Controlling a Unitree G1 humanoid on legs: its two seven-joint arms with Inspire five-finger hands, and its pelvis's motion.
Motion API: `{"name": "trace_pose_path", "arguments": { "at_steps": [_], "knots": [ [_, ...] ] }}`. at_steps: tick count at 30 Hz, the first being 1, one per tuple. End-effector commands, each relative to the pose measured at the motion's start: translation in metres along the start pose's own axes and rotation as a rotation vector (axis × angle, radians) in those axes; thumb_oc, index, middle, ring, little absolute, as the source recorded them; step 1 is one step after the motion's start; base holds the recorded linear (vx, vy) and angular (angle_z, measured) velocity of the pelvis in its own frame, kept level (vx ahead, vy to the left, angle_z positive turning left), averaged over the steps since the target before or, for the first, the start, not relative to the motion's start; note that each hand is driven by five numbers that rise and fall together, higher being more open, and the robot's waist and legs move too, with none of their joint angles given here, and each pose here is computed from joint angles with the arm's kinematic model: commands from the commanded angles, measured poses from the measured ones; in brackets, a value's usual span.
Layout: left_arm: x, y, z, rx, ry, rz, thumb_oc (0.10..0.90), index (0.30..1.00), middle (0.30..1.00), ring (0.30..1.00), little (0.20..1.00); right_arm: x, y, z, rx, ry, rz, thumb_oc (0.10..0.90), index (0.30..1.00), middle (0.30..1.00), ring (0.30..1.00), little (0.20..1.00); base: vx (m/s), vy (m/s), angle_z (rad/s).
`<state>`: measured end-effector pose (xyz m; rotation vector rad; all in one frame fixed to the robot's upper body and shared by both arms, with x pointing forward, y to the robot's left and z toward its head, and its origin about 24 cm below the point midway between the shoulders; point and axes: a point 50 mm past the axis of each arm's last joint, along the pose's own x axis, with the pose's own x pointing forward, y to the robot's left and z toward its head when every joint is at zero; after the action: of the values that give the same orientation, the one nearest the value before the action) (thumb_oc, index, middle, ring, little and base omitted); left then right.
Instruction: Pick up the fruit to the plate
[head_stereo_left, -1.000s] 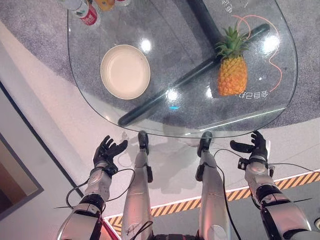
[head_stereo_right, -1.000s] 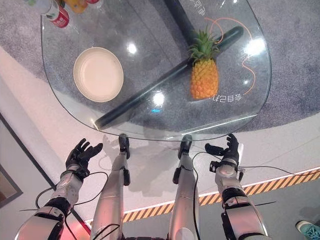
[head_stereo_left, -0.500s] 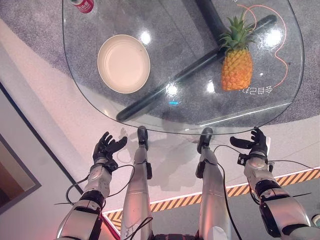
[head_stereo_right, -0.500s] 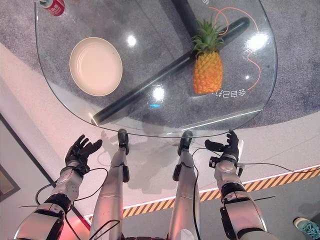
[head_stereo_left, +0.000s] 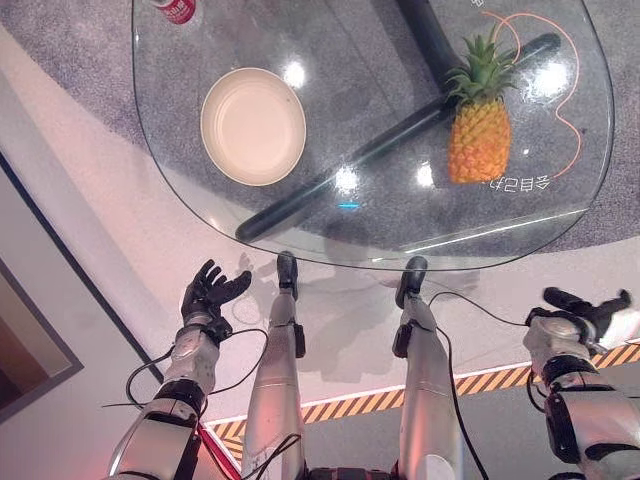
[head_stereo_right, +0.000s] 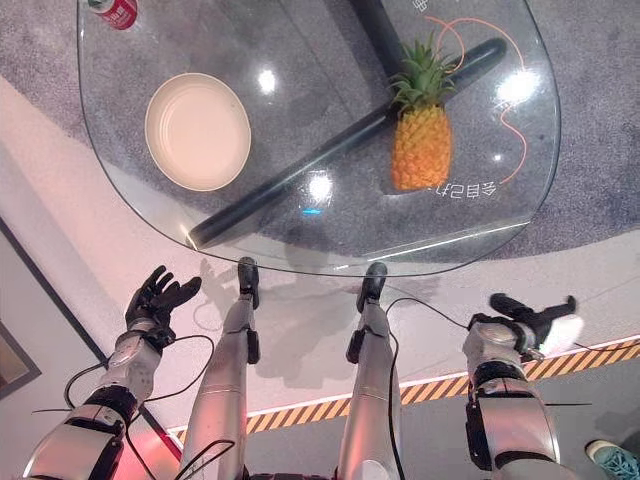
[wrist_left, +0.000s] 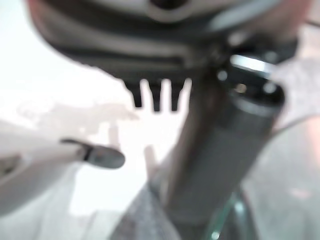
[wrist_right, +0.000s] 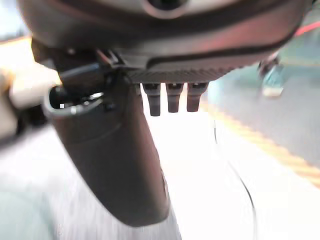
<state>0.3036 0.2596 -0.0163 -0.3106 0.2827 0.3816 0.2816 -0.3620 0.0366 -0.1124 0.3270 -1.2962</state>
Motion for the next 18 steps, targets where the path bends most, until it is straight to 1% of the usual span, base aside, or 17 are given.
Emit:
{"name": "trace_pose_path", "arguments": {
  "at_steps": [1,7,10,11,12,14,15,18],
  "knots": [
    [-0.003,0.033,0.008,0.022,-0.041,0.107,0.800,0.900,0.900,0.900,0.900,0.029,-0.046,0.025,0.118,-0.081,-0.288,0.800,0.900,0.900,0.900,0.900,0.00,0.000,0.00],
    [-0.003,0.030,0.010,0.023,-0.047,0.102,0.800,0.900,0.900,0.900,0.900,0.026,-0.048,0.068,0.332,-0.179,-0.371,0.800,0.900,0.900,0.900,0.900,0.00,0.000,0.00],
    [-0.004,0.028,0.008,0.014,-0.046,0.103,0.800,0.900,0.900,0.900,0.900,0.019,-0.046,0.088,0.496,-0.185,-0.370,0.800,0.900,0.900,0.900,0.900,0.00,0.024,-0.01],
    [-0.005,0.027,0.007,0.008,-0.047,0.106,0.800,0.900,0.900,0.900,0.900,0.013,-0.043,0.098,0.552,-0.212,-0.356,0.800,0.900,0.900,0.900,0.900,-0.01,0.034,-0.02],
    [-0.006,0.028,0.007,0.008,-0.047,0.107,0.800,0.900,0.900,0.900,0.900,0.011,-0.042,0.099,0.567,-0.224,-0.350,0.800,0.900,0.900,0.900,0.900,-0.01,0.035,-0.02],
    [-0.006,0.025,0.005,0.003,-0.051,0.106,0.800,0.900,0.900,0.900,0.900,-0.008,-0.033,0.121,0.658,-0.312,-0.277,0.800,0.900,0.900,0.900,0.900,-0.01,0.015,-0.01],
    [-0.007,0.025,0.004,0.004,-0.049,0.106,0.800,0.900,0.900,0.900,0.900,-0.013,-0.031,0.126,0.673,-0.338,-0.256,0.800,0.900,0.900,0.900,0.900,0.00,0.000,0.00],
    [-0.009,0.024,0.001,-0.007,-0.049,0.099,0.800,0.900,0.900,0.900,0.900,-0.042,-0.024,0.158,0.754,-0.502,-0.127,0.800,0.900,0.900,0.900,0.900,0.00,0.041,-0.01]
  ]
}}
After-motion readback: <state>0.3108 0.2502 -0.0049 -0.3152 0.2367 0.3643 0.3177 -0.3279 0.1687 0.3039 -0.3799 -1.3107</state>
